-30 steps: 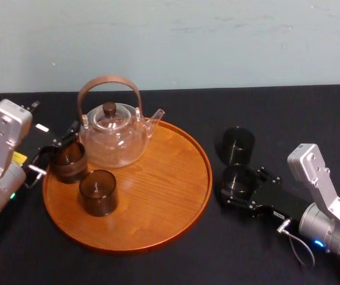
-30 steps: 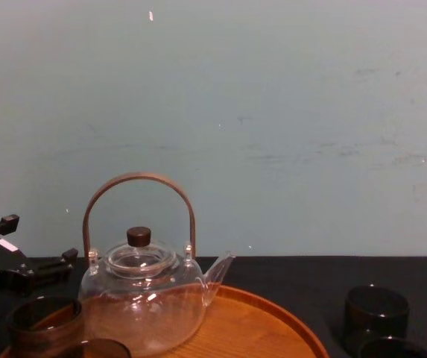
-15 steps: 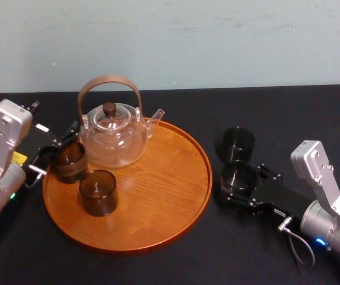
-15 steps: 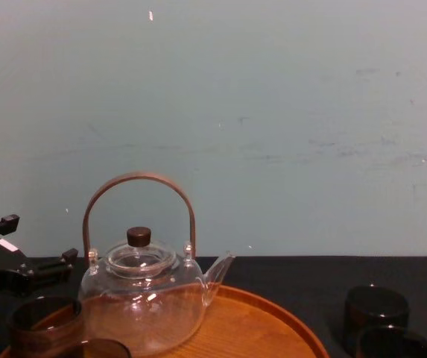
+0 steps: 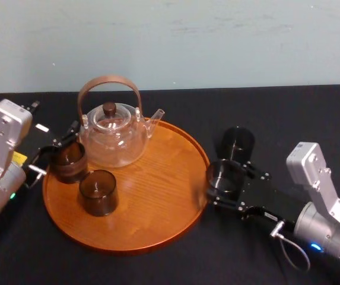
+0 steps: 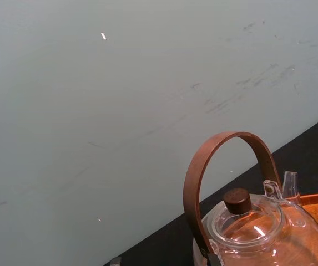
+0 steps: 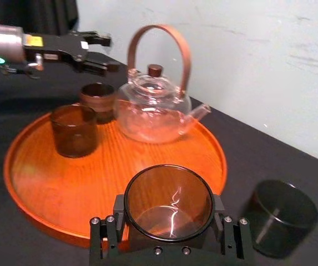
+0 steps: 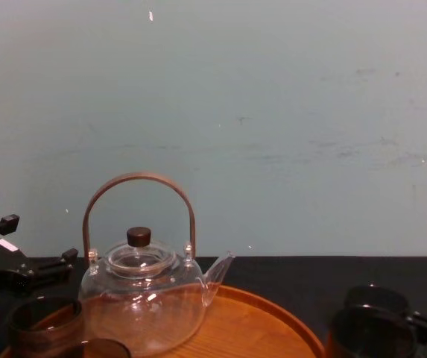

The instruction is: Pick up the glass from the table and place it on the tray.

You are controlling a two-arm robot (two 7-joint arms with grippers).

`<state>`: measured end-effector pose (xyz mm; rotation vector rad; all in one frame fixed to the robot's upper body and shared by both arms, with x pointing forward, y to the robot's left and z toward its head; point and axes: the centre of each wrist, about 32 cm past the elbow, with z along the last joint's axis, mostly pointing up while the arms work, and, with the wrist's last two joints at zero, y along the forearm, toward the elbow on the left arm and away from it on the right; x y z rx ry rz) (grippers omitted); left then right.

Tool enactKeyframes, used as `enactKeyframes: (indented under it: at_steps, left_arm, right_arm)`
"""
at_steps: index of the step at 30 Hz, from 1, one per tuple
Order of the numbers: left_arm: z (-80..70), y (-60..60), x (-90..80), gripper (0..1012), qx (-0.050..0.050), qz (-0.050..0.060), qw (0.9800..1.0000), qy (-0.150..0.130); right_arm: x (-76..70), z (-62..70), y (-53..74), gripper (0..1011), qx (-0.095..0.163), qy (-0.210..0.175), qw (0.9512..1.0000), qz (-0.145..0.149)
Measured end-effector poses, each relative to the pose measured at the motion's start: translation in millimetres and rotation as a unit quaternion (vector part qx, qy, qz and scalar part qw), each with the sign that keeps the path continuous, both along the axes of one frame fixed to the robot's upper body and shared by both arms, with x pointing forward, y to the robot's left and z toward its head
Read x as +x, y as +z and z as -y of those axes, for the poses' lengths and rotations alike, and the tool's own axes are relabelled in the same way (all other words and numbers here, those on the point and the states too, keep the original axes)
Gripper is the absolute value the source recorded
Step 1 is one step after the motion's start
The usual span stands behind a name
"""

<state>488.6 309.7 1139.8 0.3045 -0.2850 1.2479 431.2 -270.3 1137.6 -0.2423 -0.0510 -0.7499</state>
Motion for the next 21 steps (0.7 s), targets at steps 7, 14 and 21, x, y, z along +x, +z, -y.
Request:
enactKeyframes:
  at_steps: [7,14,21]
  left_arm:
    - [0.0,0.0,0.0,1001,0.0,0.0,1.0,0.0]
    - [0.0,0.0,0.0,1001,0.0,0.0,1.0,0.0]
    - [0.0,0.0,0.0,1001,0.0,0.0,1.0,0.0]
  right_arm:
    - [2.2,-19.2,4.5,908,0.0,0.022,0.9997,0.004]
    - [8.1,-34.7,8.2,908,0.002,0.033,0.9994,0.006]
    - [15.0,-51.7,6.0,908,-0.003,0.042,0.9991,0.004]
